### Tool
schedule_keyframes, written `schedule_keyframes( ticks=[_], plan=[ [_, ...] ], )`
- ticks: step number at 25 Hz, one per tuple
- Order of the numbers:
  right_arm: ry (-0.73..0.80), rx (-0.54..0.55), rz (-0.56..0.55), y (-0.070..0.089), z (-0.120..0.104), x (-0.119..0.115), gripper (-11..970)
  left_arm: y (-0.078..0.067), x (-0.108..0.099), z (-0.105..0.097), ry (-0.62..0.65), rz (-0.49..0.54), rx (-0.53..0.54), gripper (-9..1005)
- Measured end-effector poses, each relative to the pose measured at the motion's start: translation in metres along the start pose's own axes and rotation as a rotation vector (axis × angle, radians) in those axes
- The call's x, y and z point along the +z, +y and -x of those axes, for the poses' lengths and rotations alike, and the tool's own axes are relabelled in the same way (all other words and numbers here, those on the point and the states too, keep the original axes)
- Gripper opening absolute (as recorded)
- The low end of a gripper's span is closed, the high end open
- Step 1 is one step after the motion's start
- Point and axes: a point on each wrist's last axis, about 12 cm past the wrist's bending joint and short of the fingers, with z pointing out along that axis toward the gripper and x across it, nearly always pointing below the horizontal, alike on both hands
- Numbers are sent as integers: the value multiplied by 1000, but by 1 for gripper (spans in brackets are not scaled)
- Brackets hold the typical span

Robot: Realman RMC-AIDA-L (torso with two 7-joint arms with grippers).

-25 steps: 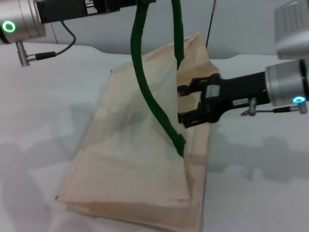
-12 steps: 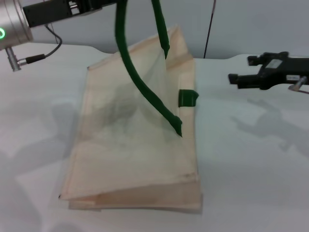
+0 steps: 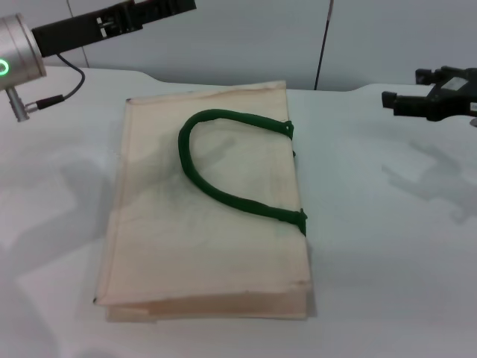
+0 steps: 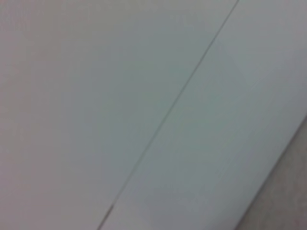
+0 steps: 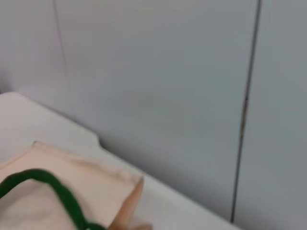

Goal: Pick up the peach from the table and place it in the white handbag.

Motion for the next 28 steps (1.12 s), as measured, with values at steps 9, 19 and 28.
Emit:
schedule_keyframes(
  ticks=[9,19,28],
  plan=[
    [-253,21,-97,-3,-24,-13,871,9,-8,-25,-108,110,115,636],
    [-459,25,-345,5,-71,-10,866,24,-26,-60,-263,289,317,648],
    [-503,42,-489,8,-86,-13,863,32,-28,-98,-333,518,480,648]
  ],
)
